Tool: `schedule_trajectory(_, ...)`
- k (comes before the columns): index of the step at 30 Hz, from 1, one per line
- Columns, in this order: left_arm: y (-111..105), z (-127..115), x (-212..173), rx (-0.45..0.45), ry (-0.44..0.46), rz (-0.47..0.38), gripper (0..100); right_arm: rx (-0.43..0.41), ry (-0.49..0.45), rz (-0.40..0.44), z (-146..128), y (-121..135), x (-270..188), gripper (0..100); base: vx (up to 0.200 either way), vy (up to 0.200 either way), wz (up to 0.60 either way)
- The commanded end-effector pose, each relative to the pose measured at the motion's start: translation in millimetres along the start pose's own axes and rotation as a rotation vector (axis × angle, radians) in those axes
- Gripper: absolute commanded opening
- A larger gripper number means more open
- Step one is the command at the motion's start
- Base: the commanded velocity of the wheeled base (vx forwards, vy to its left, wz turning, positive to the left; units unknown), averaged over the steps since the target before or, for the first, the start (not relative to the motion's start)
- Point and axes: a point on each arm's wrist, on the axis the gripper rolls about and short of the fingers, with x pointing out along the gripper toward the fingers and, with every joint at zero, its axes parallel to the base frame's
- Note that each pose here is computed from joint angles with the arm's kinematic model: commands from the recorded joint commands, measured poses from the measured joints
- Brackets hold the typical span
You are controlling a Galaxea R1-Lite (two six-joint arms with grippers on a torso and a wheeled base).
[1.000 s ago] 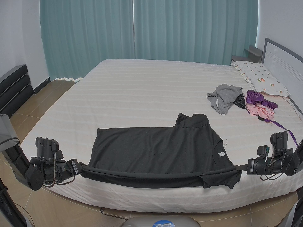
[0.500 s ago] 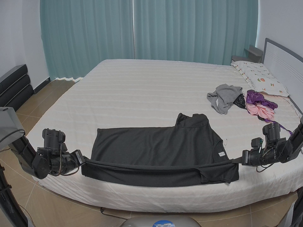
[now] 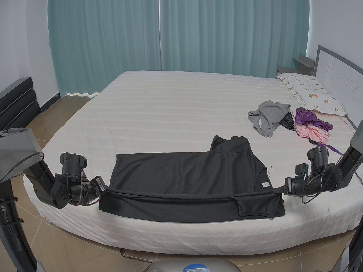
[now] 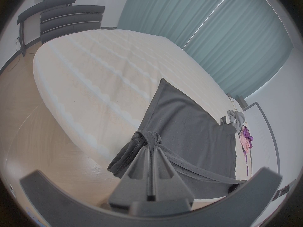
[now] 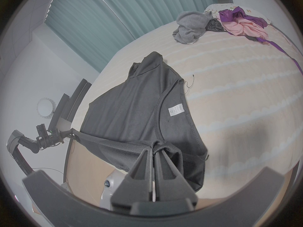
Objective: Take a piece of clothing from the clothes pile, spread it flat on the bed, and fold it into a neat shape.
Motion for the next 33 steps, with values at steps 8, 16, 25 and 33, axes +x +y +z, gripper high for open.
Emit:
schedule_trajectory(8, 8.3, -5.4, 35.1, -0.029, 0.04, 0.033, 0, 0.028, 0.032, -0.001, 2.1, -9.0, 28.3, 0, 0.0, 0.0, 0.0)
schedule_trajectory(16, 8.2, -5.7, 46.8, -0.055, 0.048, 0.033, 100, 0.04, 0.045, 0.009, 0.6, -10.3, 35.6, 100, 0.0, 0.0, 0.0)
schedule_trajectory(25, 2.0, 2.5, 38.8, -0.11, 0.017, 0.011, 100, 0.108, 0.032, 0.043, 2.2, -7.8, 32.5, 100, 0.0, 0.0, 0.0)
schedule_trajectory(33, -0.2, 15.5, 8.2, -0.127, -0.038, -0.029, 100, 0.1, -0.016, 0.056, 6.6, -3.5, 25.5, 100, 0.0, 0.0, 0.0)
